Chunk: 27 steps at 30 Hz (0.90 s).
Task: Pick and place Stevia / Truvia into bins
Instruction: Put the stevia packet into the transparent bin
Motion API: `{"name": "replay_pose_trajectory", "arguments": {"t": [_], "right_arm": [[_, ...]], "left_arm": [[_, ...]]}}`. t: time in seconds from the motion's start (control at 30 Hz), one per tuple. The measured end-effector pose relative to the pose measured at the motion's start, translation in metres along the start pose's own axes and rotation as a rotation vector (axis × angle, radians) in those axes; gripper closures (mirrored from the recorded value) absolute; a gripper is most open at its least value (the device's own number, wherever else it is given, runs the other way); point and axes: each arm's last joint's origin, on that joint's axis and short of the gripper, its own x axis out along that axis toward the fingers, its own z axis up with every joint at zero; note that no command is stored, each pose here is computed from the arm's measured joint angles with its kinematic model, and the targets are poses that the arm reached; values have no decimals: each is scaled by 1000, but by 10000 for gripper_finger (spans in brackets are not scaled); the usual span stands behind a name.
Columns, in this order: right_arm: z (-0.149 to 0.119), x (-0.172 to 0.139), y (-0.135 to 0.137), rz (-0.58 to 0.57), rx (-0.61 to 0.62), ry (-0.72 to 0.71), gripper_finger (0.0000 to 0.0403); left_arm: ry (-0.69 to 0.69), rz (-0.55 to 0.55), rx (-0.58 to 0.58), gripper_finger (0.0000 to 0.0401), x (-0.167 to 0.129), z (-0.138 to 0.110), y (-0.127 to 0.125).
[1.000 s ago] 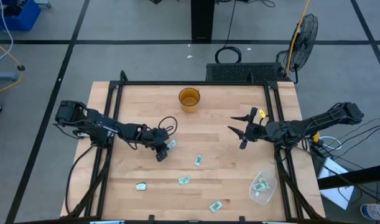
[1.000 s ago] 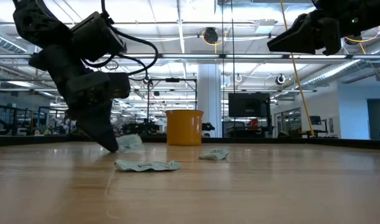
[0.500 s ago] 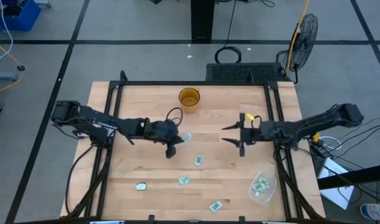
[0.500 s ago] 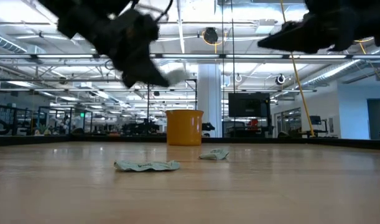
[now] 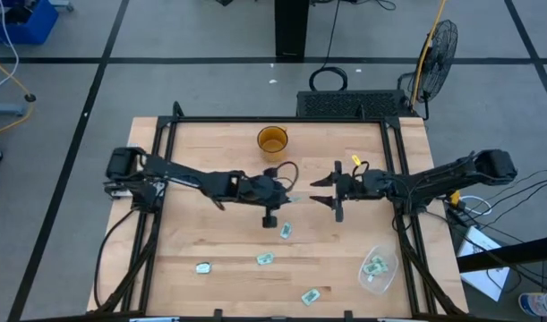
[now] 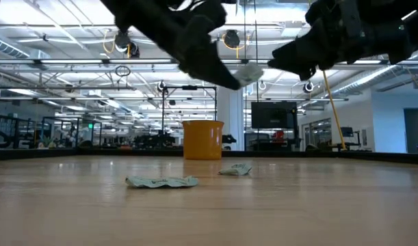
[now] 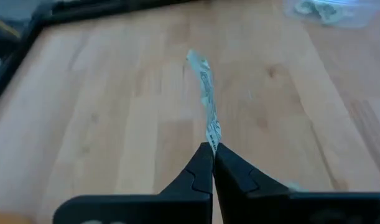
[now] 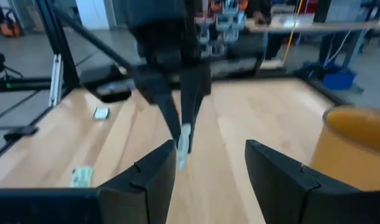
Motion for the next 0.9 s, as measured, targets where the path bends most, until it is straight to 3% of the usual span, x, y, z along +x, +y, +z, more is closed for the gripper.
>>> {"name": "replay_pose_trajectory", "arguments": {"t": [0.27,0.53,0.73,0.9], "right_arm": [[-3,3,-2,55,35,17,218],[-2,2,-1,77,32,17,227],[-2,2,-1,60,26,14,266],[-3,3,-2,45,3,17,327]], "left_arm": [[-67,40,93,391,7,32,7],[-66,28,70,385,6,33,16],[-64,26,74,395,8,32,15],[-76,31,77,382,8,33,15]]}}
